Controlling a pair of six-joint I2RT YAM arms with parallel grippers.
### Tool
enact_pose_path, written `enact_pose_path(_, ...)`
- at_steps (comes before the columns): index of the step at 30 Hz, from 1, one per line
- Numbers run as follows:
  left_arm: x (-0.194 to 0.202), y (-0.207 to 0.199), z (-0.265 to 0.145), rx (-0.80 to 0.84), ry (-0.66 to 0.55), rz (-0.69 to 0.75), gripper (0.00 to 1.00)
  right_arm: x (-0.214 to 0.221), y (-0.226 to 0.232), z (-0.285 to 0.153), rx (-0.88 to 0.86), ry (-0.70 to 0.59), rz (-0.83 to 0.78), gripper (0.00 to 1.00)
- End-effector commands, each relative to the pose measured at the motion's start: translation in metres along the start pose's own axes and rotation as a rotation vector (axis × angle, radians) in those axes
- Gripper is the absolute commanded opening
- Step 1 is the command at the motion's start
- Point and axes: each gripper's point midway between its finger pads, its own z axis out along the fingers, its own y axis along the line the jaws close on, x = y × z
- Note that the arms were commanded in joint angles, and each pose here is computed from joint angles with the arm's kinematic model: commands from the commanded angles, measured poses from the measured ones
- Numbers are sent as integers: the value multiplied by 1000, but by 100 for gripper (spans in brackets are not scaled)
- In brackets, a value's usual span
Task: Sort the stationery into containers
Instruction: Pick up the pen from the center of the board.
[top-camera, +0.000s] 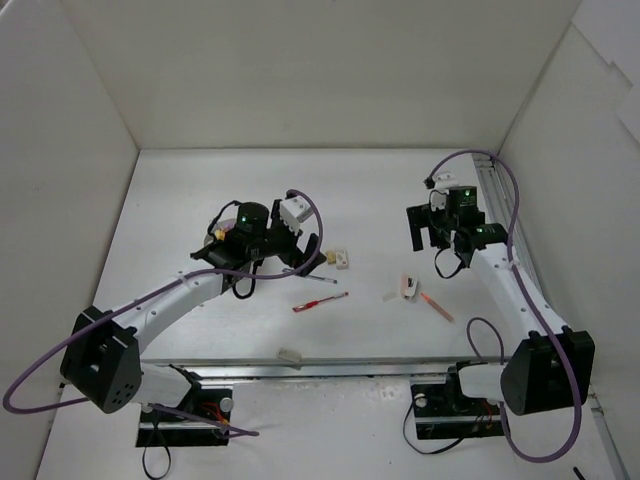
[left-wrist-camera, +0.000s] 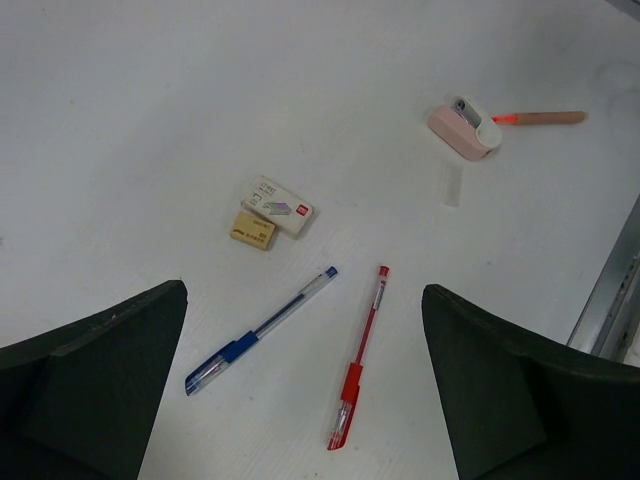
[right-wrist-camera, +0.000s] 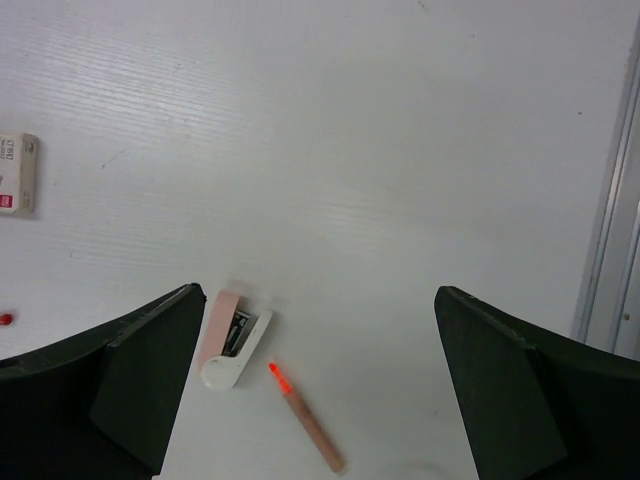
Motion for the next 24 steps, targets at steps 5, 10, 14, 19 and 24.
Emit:
enact_pose_path(5,-33,7,8,6,-58,100,100,30,-11,-5,69,23,-111,98)
enact_pose_path(10,-36,5,15,41,-46,122,99,70,-6,-3,29,162,-181,98)
enact_pose_path(14,-37,5,22,58,-23,124,99,93,1,-1,-46,237,-272,98)
enact_pose_path(19,-41,10,22,48,-29,127,99,130,11,7,-157,396,-302,98)
enact_pose_path(24,-45,15,19,13,-35,137,99,159,3,13,-138,556,-337,96)
